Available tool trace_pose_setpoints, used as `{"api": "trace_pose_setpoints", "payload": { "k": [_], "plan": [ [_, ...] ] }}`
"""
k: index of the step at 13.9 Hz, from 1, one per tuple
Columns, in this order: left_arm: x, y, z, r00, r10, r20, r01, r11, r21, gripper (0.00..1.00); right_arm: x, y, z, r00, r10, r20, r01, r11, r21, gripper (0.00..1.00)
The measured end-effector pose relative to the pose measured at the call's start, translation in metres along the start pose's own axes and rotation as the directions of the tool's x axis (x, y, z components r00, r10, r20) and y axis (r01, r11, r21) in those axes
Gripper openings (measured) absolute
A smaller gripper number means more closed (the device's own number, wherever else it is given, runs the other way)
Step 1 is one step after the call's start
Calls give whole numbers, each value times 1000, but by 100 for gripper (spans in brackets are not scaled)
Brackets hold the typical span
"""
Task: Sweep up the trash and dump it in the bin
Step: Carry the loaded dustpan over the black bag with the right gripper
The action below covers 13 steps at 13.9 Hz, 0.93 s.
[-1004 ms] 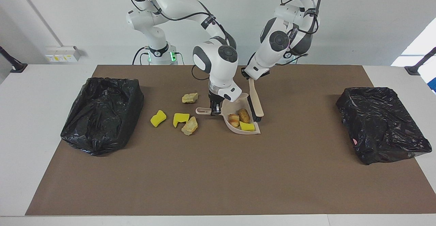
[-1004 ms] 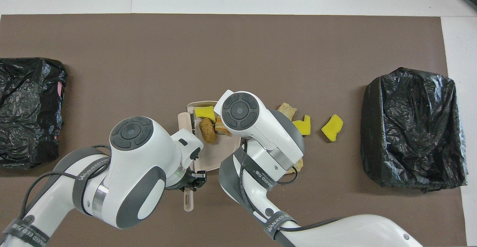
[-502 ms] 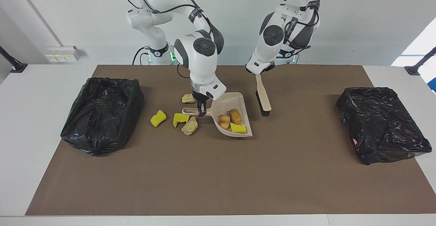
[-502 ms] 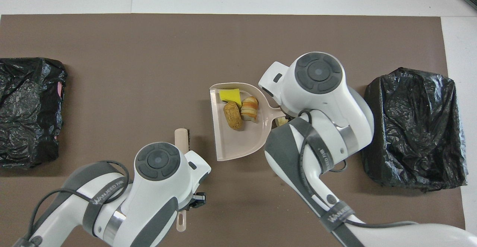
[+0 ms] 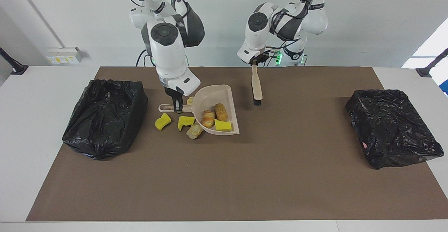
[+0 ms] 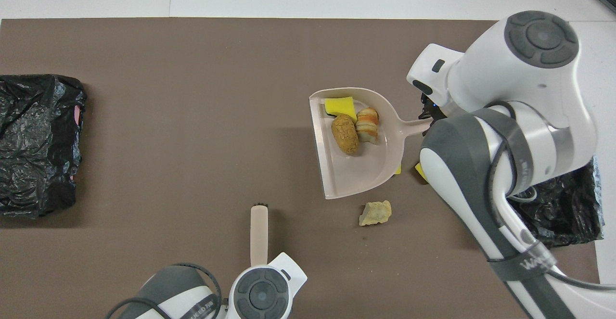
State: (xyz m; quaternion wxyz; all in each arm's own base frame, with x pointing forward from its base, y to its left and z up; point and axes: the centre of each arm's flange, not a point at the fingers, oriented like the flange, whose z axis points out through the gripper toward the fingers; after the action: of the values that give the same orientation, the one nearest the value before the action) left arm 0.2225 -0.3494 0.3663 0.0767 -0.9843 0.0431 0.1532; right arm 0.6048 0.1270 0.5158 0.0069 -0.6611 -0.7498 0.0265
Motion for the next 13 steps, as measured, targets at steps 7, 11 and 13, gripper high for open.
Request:
{"api": "trace_pose_setpoints", "payload": {
  "k": [7, 11, 13],
  "plan": [
    [-8, 4, 8, 1000, -8, 0, 8, 1000, -24, 26, -106, -29, -48, 989, 148, 4, -148, 989, -12, 31],
    [-9, 6, 13, 999, -12, 32, 15, 997, -72, 26, -187, -49, -62, 972, 228, 55, -226, 974, -36, 31],
    [-10, 7, 14, 999, -4, 49, 8, 996, -93, 26, -229, -61, -62, 960, 260, 107, -258, 966, -33, 31]
  ]
}}
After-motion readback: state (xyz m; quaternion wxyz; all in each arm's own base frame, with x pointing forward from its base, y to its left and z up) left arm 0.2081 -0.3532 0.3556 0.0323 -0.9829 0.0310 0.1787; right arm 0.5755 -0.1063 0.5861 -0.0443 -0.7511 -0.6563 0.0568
